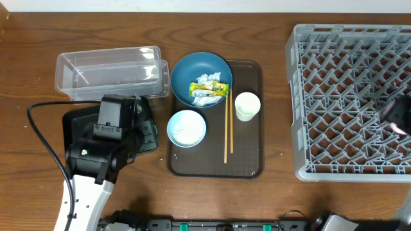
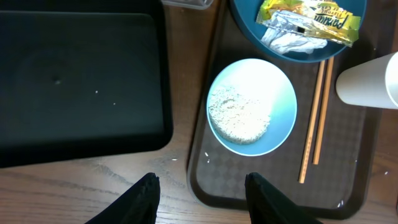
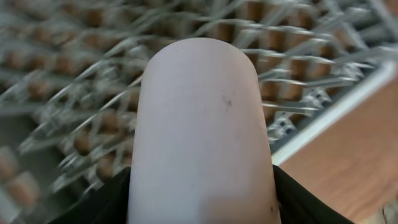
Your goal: Sort waste into correct bins and load items into the dishwasher rack
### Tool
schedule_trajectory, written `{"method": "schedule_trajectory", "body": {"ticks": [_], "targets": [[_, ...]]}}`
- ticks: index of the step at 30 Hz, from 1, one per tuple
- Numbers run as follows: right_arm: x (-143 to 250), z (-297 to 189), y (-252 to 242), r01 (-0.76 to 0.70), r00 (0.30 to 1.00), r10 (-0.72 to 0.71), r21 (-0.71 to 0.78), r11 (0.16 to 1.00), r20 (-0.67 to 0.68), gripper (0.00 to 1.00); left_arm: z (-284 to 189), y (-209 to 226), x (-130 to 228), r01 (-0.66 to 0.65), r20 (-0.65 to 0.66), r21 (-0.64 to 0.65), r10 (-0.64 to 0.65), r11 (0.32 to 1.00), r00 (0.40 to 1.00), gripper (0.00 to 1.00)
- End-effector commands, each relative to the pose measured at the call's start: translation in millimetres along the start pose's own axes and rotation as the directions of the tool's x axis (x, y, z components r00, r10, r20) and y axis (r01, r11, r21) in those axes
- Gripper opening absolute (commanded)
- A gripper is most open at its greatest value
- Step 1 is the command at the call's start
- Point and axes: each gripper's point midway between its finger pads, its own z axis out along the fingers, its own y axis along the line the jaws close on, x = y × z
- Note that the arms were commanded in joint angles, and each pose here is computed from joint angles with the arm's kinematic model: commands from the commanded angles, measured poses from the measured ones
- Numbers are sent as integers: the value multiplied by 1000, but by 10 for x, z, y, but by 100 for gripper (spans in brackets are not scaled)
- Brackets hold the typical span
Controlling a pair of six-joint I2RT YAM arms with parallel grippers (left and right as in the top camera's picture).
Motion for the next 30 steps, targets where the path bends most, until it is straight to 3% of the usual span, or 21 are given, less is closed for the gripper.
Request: {"method": "schedule_trajectory", "body": {"ticks": [1,6,12,16,19,21,26,30], "targets": [[-166,72,-324,-135,991,133,99,986,34,1,-8,29,-33,-5,3,-18,5,1000,1000,48],[-219,307,-565,-243,970,244,136,960,16,1,-5,36,-17,-5,-5,-22,5,1000,1000,48],[-146,639,-671,-258,959,273,173,951,-69,2,-5,39,-11,-5,-7,-23,4,1000,1000,48],[-97,801,-689,-253,954,277,187,949,-113,20,-5,39,-11,-5,-7,-23,4,1000,1000,48],[-109,866,-653,-255,953,277,170,952,-122,60,-5,38,-12,-5,-7,-23,5,1000,1000,48],[-156,877,-579,-265,953,279,124,956,-115,74,-5,38,-12,-5,-7,-23,5,1000,1000,48],[-316,735,-403,-281,956,281,8,960,-86,81,-5,39,-11,-5,-7,-23,4,1000,1000,48],[-448,466,-235,-270,963,266,-98,958,-47,80,-5,38,-13,-5,-6,-22,5,1000,1000,48]]}}
